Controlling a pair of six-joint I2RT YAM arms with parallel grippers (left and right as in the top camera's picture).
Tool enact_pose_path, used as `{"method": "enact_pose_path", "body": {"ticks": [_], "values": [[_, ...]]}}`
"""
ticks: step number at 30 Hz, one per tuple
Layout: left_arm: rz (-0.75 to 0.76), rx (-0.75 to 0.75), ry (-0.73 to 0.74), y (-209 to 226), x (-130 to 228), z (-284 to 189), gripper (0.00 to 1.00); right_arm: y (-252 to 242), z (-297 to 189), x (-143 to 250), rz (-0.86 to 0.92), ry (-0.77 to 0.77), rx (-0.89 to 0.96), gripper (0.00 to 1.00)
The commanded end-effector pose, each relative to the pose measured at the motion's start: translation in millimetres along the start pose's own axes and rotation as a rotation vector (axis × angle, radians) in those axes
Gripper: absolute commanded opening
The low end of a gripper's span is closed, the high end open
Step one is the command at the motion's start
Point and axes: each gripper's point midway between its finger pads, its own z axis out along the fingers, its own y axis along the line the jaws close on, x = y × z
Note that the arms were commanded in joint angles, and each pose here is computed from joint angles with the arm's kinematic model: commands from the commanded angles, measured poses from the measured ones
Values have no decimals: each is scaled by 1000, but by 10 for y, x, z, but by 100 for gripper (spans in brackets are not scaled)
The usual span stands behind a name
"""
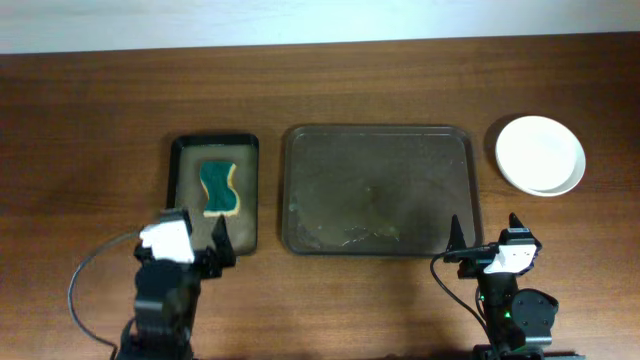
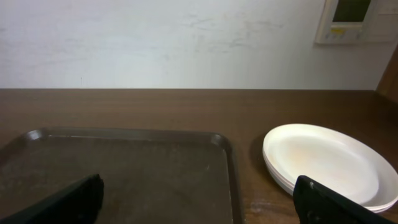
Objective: Clean dirty plates on tray and stack at the side
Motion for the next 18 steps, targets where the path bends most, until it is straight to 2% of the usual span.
{"method": "enact_pose_path", "body": {"ticks": [1,6,11,14,18], "values": [[12,11,-44,17,7,-122,99,2,0,22,1,3,1,98],[62,-9,-98,75,-50,-189,99,2,0,22,1,3,1,98],[92,2,-129,129,67,-139,99,2,0,22,1,3,1,98],[85,77,-221,34,38,-103,99,2,0,23,1,3,1,98],[101,102,-359,8,-17,-89,99,2,0,22,1,3,1,98]]}}
